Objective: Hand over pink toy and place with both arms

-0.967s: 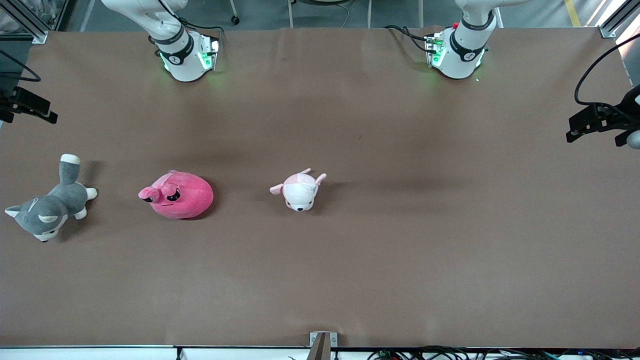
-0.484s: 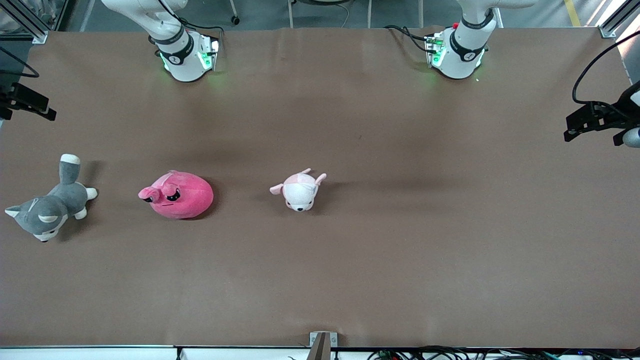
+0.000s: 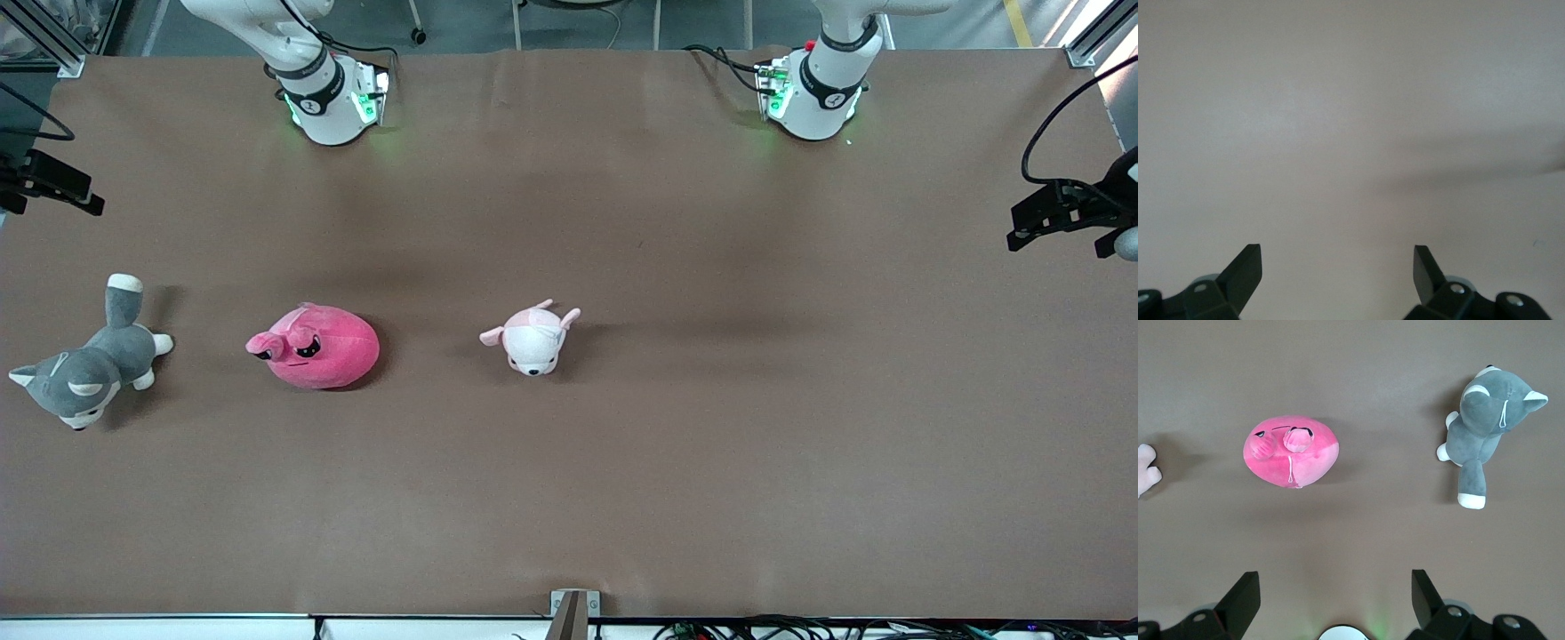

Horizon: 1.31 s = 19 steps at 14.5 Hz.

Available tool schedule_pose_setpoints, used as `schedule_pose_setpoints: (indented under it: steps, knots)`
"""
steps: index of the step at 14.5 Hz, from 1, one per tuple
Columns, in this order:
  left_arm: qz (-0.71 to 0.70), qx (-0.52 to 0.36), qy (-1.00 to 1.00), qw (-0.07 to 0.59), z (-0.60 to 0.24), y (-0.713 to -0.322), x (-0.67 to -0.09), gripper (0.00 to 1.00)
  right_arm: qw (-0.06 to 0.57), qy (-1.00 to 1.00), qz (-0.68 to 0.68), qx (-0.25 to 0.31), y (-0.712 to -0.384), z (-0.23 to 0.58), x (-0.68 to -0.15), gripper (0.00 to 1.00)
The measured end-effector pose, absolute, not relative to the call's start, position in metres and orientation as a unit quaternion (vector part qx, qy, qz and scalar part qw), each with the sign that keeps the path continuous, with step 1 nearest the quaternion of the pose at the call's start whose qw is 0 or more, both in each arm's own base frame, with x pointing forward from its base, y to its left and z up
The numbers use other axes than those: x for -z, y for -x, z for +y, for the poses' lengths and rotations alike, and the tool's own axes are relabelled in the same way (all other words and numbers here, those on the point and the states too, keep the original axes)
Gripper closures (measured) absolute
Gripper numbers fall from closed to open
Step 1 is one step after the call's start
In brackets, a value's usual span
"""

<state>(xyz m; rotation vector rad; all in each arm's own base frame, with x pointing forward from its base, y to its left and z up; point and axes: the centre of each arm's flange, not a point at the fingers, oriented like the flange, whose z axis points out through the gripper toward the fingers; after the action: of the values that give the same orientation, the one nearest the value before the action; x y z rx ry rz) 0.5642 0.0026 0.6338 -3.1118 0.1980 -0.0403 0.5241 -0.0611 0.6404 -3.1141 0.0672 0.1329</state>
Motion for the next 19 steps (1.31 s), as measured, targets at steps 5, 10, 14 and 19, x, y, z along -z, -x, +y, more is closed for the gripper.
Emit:
schedule_pose_setpoints:
  steps: [5, 10, 14, 19]
  knots:
    - [0.059, 0.012, 0.998, 0.011, 0.007, -0.564, -0.633, 0.00, 0.012, 0.999, 0.020, -0.042, -0.524, -0.059, -0.641, 0.00]
    - [0.058, 0.012, 0.998, 0.011, 0.009, -0.564, -0.633, 0.00, 0.012, 0.999, 0.019, -0.038, -0.522, -0.058, -0.644, 0.00]
    - [0.059, 0.013, 0.998, 0.011, 0.009, -0.564, -0.634, 0.00, 0.013, 0.999, 0.016, -0.028, -0.509, -0.055, -0.662, 0.00]
    - [0.059, 0.020, 0.998, 0.002, 0.007, -0.563, -0.640, 0.00, 0.014, 1.000, 0.015, -0.021, -0.496, -0.054, -0.676, 0.00]
